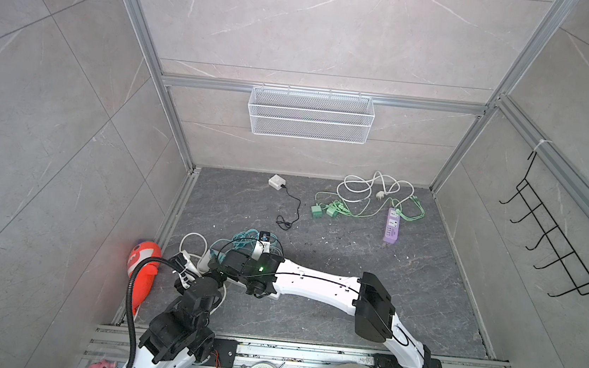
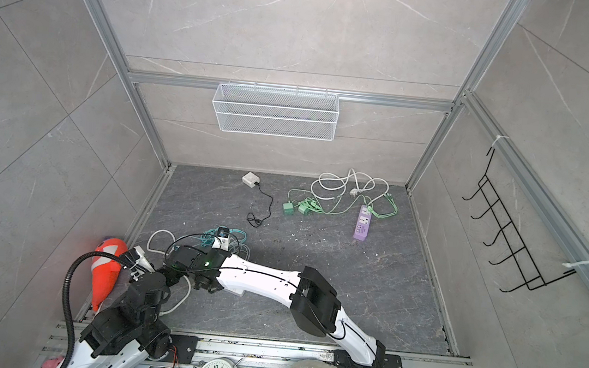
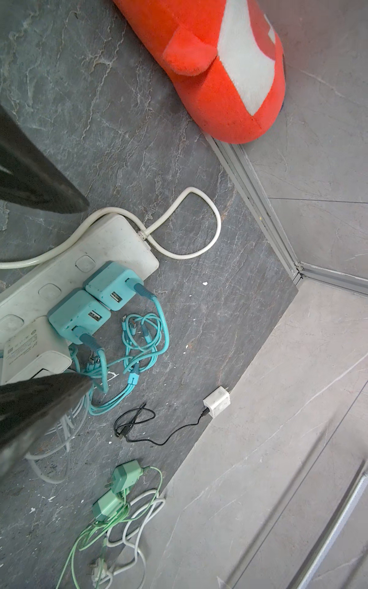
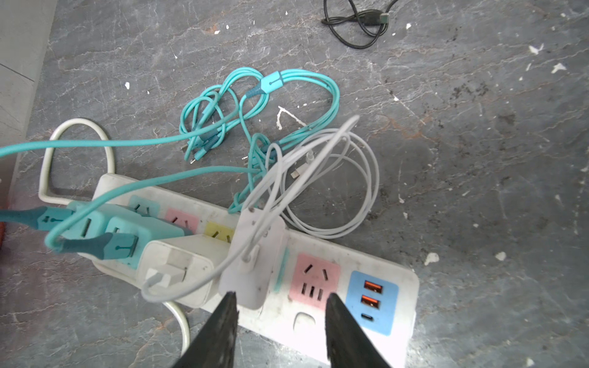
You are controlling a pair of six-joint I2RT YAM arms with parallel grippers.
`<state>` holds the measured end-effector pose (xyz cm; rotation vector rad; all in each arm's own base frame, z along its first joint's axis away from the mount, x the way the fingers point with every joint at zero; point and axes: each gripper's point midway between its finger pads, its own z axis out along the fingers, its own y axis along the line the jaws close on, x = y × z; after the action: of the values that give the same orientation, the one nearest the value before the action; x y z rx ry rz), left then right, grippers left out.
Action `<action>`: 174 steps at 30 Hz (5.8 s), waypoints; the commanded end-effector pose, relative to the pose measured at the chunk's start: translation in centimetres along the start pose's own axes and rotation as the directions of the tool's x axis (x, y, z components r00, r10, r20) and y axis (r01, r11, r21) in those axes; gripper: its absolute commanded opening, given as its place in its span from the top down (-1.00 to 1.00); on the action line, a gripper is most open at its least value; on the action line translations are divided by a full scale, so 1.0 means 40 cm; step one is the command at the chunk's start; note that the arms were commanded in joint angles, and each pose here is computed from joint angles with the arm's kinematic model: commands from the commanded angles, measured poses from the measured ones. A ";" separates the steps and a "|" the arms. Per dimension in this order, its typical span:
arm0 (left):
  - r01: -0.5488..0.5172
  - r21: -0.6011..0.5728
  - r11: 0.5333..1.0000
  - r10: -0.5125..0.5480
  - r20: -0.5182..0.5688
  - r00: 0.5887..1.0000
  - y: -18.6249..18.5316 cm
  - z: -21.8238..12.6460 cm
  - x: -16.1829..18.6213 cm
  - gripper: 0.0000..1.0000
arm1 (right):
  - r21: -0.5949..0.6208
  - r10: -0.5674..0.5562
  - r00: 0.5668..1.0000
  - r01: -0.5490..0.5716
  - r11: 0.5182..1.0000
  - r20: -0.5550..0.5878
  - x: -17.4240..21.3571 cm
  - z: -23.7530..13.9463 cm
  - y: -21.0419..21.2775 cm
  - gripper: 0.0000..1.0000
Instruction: Insert the plug
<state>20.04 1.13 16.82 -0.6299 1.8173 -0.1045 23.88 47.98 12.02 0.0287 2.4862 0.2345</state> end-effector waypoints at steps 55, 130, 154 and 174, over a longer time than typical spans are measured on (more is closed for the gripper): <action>0.015 0.017 1.000 -0.015 0.039 0.999 -0.019 -0.009 -0.041 -0.61 | 0.080 0.016 0.992 -0.006 0.997 -0.124 0.149 0.088 -0.085 0.16; -0.330 0.020 0.944 0.313 -0.381 0.870 -0.465 0.551 0.014 -0.71 | -0.213 -0.045 0.985 0.009 0.977 -0.164 -0.479 0.368 -0.378 0.25; -0.277 0.024 0.960 0.269 -0.334 0.903 -0.390 0.464 -0.035 -0.71 | 0.092 -0.118 0.975 0.137 0.986 -0.191 -0.403 0.504 -0.363 0.25; -0.285 0.041 0.958 0.282 -0.329 0.901 -0.405 0.487 -0.033 -0.71 | 0.175 -0.089 0.954 0.144 0.974 -0.287 -0.299 0.455 -0.425 0.96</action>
<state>42.83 -7.27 15.99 -0.3583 2.2682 0.0234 46.41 34.13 2.20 -0.0888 2.7378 -0.0296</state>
